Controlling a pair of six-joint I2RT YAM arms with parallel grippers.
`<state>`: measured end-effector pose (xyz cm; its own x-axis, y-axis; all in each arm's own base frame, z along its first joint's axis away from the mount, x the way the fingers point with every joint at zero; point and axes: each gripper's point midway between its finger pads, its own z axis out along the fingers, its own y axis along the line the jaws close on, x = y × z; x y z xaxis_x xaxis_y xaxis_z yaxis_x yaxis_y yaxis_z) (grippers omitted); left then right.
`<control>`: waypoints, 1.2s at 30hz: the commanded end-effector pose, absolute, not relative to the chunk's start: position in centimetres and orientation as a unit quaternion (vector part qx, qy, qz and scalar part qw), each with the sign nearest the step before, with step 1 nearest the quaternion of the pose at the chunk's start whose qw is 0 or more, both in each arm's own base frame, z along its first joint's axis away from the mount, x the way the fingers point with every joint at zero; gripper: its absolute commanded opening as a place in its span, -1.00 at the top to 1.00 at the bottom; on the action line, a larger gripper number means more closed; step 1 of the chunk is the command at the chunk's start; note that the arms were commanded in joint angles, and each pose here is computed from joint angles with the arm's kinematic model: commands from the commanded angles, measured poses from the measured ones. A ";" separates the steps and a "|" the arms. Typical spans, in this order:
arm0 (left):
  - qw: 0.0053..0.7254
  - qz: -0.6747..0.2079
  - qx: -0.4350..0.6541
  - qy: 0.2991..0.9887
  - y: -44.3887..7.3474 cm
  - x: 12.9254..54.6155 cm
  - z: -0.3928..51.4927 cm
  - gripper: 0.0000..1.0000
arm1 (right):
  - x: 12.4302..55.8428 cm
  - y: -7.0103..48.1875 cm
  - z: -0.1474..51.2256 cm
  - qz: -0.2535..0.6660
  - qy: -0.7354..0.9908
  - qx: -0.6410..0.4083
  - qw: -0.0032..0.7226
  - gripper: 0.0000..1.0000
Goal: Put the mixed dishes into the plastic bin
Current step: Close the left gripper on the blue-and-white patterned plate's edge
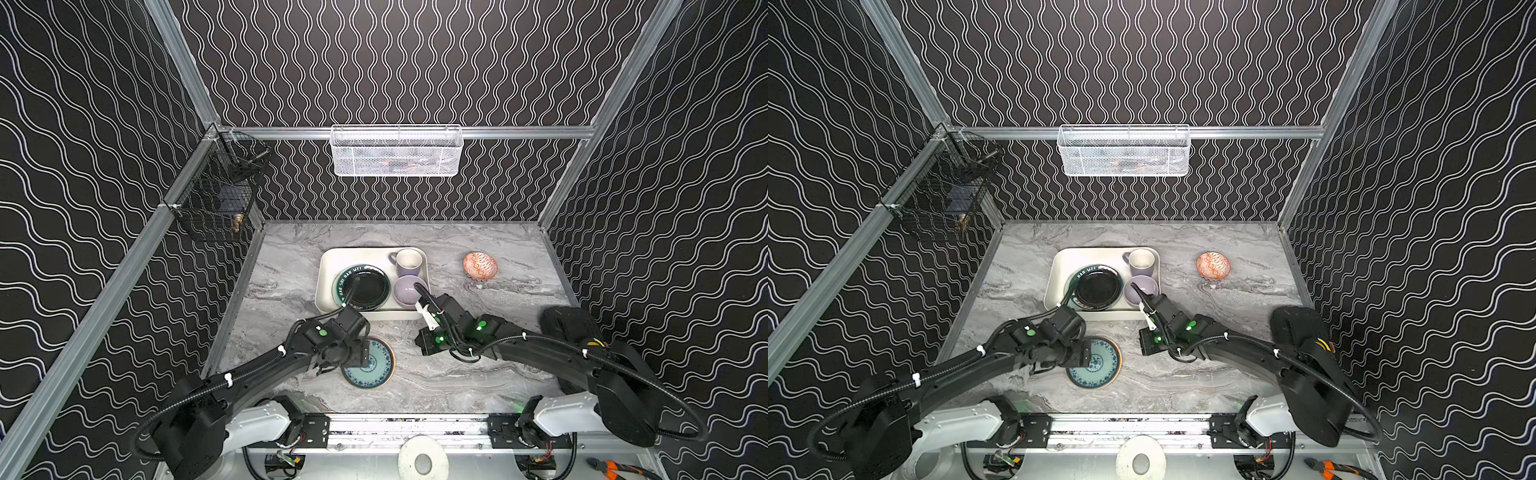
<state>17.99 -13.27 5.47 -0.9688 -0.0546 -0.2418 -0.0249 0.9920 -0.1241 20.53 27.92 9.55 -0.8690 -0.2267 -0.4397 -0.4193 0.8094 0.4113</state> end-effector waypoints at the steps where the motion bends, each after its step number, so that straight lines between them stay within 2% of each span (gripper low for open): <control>1: 0.166 -0.029 -0.084 0.982 -11.9 18.6 5.8 -0.76 | 20.3 27.0 9.9 0.256 0.931 -0.175 0.191 0.80; 5: 0.182 -0.036 -0.101 0.977 -11.7 18.8 6.4 -0.69 | 20.4 25.8 9.9 0.258 0.931 -0.171 0.193 0.79; 11: 0.152 -0.030 -0.103 0.983 -11.9 17.6 3.8 -0.36 | 20.6 24.6 10.1 0.264 0.930 -0.164 0.197 0.74; 14: 0.154 -0.029 -0.108 0.982 -11.9 17.4 3.4 -0.25 | 20.6 24.4 10.4 0.266 0.929 -0.164 0.200 0.65; 21: 0.165 -0.046 -0.112 0.979 -12.3 17.6 3.7 0.21 | 20.8 24.0 11.1 0.267 0.927 -0.165 0.208 -0.08; 24: 0.160 -0.049 -0.108 0.980 -12.5 17.4 3.3 0.35 | 20.8 23.8 11.5 0.265 0.926 -0.164 0.211 -0.24; 27: 0.156 -0.050 -0.106 0.981 -12.6 17.3 2.8 0.45 | 20.9 23.6 12.0 0.262 0.926 -0.162 0.216 -0.29; 31: 0.156 -0.056 -0.102 0.981 -12.8 17.3 2.9 0.74 | 21.0 23.4 12.4 0.260 0.927 -0.159 0.221 -0.30; 36: 0.156 -0.053 -0.094 0.982 -12.9 17.4 3.4 0.77 | 21.1 23.4 12.7 0.260 0.926 -0.157 0.222 -0.31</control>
<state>18.28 -13.76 3.67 -0.9210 -0.2189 -0.3222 -0.1666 0.9690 -0.1823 21.08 23.52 12.37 -0.8549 -0.1729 -0.4891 -0.4046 0.8121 0.4203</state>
